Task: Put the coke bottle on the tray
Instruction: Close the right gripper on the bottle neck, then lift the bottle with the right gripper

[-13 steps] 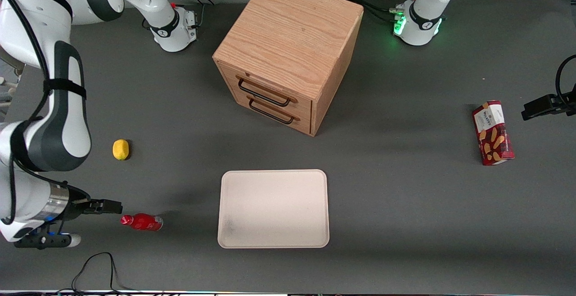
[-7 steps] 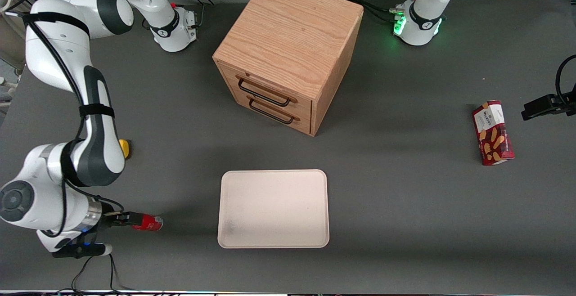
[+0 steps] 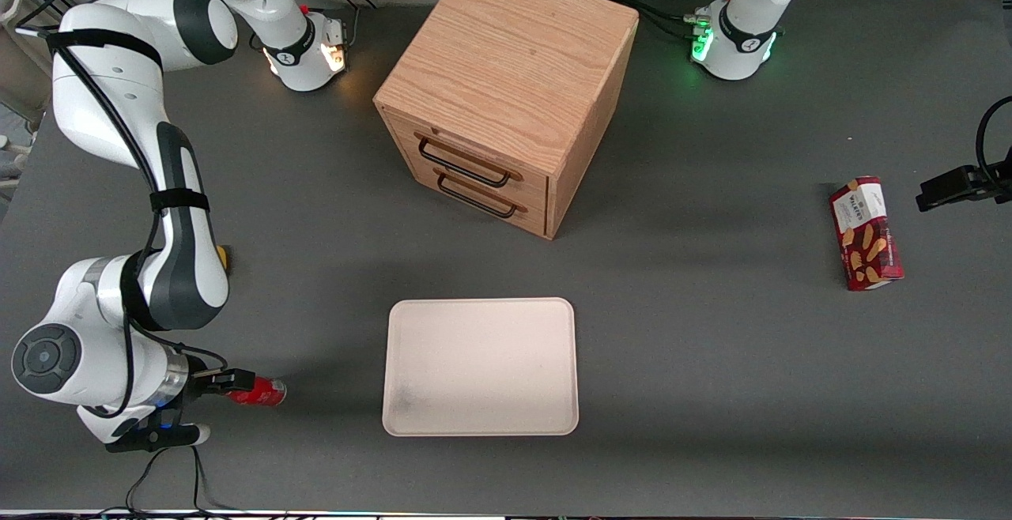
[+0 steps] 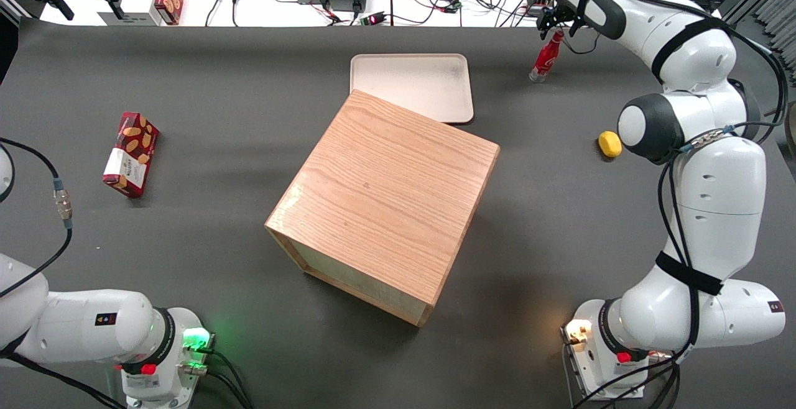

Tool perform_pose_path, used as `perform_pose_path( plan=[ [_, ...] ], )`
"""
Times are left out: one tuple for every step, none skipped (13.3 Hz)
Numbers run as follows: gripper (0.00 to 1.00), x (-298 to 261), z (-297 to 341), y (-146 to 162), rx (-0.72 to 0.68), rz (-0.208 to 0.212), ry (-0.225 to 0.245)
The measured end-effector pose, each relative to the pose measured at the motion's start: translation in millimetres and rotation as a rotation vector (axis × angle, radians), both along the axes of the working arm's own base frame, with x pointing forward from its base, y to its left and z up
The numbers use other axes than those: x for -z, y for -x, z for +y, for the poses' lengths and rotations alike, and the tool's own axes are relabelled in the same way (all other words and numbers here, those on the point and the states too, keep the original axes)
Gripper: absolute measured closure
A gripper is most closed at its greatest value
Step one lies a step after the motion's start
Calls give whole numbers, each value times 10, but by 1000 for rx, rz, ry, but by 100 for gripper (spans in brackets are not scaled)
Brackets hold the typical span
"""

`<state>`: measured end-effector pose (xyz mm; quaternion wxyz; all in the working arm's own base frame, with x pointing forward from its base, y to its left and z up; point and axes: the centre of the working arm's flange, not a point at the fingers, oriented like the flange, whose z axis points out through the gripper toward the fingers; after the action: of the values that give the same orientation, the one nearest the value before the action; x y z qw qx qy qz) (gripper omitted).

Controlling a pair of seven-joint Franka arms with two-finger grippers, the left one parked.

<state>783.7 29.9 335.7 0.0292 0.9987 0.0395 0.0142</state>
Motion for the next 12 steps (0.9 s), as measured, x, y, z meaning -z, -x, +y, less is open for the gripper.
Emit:
perform_pose_path(
  plan=[
    [11, 14, -10, 5, -1, 7, 1],
    [12, 27, -16, 16, -2, 17, 1],
    [22, 31, -17, 20, -2, 21, 2],
    [36, 33, -18, 22, -2, 23, 2],
    [50, 34, -19, 24, -2, 25, 2],
    [59, 39, -21, 30, -1, 31, 2],
    [69, 40, -18, 36, -1, 37, 2],
    [69, 39, -16, 37, -1, 38, 2],
    [69, 39, -17, 38, -1, 38, 1],
    [69, 39, -16, 38, -1, 38, 1],
    [69, 39, -16, 38, -1, 39, 1],
    [69, 38, -18, 40, -1, 41, 2]
  ],
)
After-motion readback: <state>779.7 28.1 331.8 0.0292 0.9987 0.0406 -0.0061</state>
